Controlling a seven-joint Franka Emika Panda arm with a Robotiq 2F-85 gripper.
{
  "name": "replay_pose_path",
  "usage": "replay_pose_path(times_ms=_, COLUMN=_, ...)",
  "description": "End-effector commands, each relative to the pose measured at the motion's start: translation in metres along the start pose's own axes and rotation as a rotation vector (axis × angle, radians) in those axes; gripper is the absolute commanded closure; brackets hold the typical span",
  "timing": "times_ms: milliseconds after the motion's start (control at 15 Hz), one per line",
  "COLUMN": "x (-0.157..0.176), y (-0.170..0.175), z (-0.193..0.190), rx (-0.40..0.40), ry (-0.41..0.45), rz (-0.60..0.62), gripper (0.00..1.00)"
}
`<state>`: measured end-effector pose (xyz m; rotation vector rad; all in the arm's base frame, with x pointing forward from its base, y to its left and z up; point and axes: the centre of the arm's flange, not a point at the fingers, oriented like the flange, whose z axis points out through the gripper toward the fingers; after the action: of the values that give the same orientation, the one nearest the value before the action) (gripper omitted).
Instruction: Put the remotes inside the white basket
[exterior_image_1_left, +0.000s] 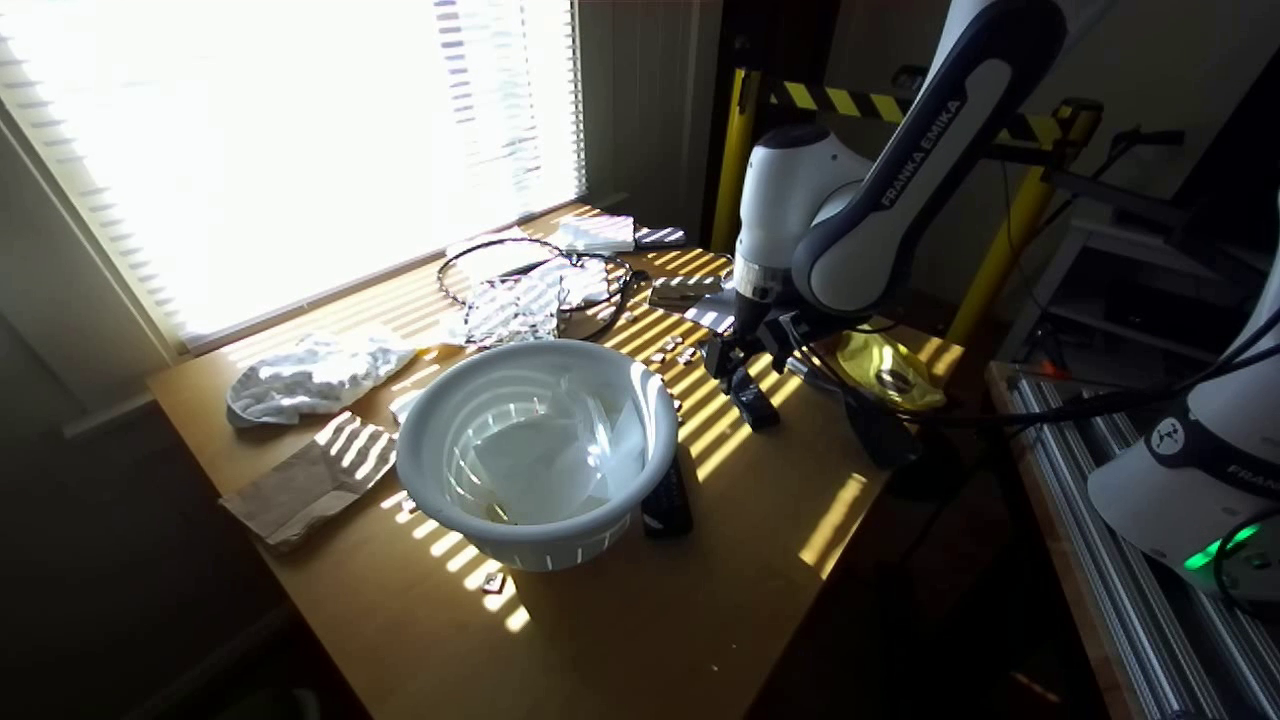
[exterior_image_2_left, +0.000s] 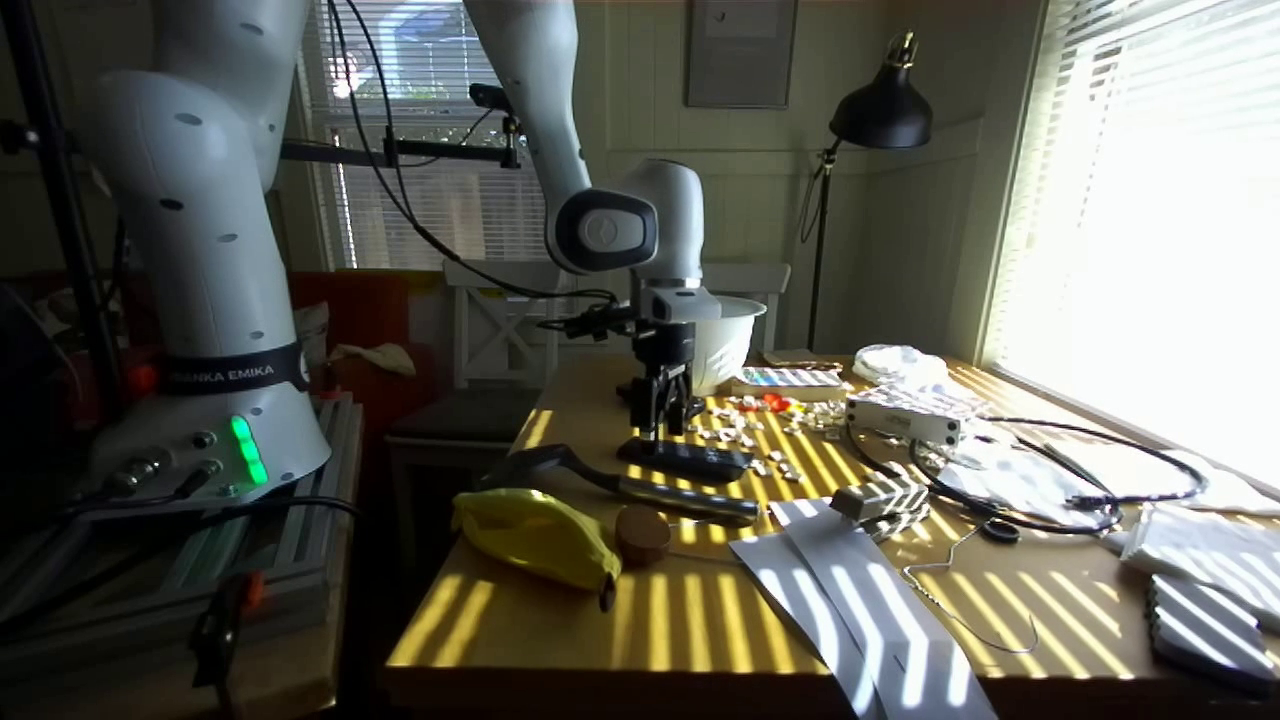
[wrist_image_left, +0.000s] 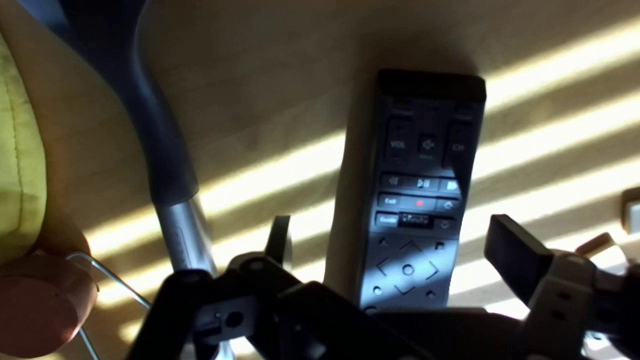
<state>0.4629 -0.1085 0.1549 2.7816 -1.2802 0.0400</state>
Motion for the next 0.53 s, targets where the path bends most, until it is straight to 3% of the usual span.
replay_pose_path(times_ms=0, x=0.0016, y=-0.003, z=0.0112, rx=-0.006, ry=0.006, rz=0.018, gripper=0.09)
replay_pose_path(times_ms=67, x=0.0017, y=-0.0032, z=0.013, rx=-0.009, ry=0.004, rz=0.02, gripper=0.14)
replay_pose_path(times_ms=133, x=0.0021, y=-0.0034, z=0.0142, rx=-0.011, ry=0.002, rz=0.024, gripper=0.33)
replay_pose_path(times_ms=200, x=0.0026, y=-0.0041, z=0.0142, rx=-0.01, ry=0.002, rz=0.024, gripper=0.33)
replay_pose_path(times_ms=467, x=0.003, y=-0.0067, z=0.0152, rx=-0.01, ry=0.005, rz=0.024, gripper=0.62)
